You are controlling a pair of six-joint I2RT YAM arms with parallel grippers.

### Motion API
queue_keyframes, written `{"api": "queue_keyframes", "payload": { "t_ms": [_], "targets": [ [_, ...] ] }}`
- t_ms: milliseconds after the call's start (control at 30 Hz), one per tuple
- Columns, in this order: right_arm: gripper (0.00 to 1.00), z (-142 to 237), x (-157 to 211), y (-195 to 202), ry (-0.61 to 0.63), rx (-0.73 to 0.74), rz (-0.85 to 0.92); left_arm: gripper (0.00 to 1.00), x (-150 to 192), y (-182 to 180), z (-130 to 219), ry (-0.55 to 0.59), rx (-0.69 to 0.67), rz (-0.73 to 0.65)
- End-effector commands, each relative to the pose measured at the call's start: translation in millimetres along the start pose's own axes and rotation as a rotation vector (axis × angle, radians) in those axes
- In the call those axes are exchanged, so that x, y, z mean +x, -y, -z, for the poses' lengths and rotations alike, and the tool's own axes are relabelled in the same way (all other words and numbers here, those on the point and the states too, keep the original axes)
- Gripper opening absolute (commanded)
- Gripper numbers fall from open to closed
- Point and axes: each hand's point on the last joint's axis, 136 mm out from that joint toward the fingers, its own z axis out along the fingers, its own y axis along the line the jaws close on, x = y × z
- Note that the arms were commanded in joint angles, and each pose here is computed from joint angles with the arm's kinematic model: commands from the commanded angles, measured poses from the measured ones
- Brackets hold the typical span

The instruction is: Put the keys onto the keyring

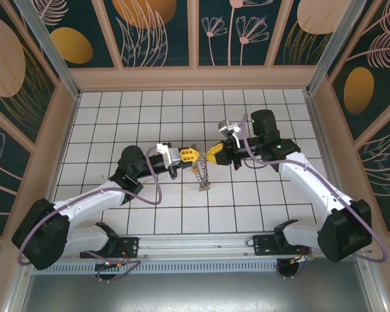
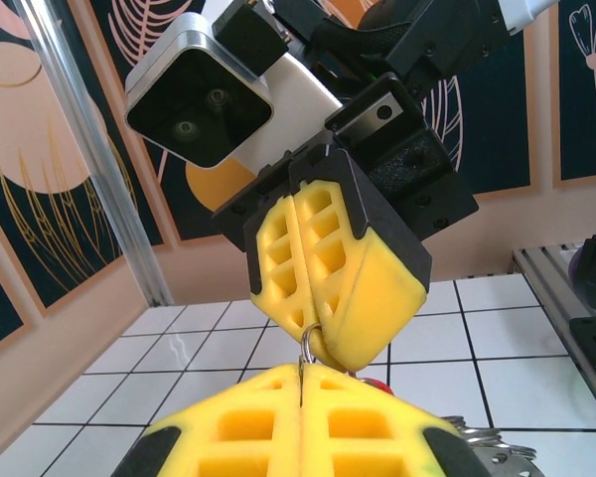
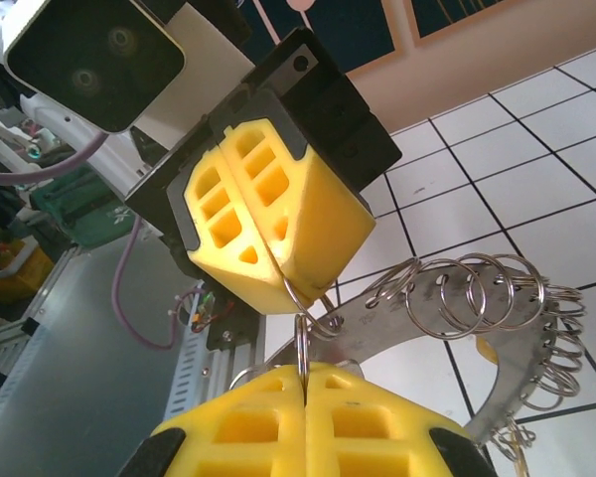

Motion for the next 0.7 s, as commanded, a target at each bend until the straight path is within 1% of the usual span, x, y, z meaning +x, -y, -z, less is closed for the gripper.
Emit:
{"api": "queue_keyframes", "payload": {
  "t_ms": [0, 267, 500, 667],
  "targets": [
    [0.0, 0.7, -6.2, -1.2, 0.025, -0.033, -0.042, 0.0, -16.7, 2.0, -0.4, 0.065, 0.016, -0.035],
    [0.0, 2.4, -1.4, 13.1, 0.04, -0.003, -0.165, 0.0, -20.2, 1.0, 0.2, 0.081, 0.01, -0.038],
    [0.0, -0.3, 5.8, 17.0, 0.024, -0.022, -0.236, 0.0, -24.4, 1.5, 2.1, 0.114, 0.004, -0.039],
    [0.0, -2.0, 10.6, 19.0, 0.012, -0.039, -0.282, 0.0, -24.8, 4.9, 1.3, 0.128, 0.029, -0.037]
  ]
}}
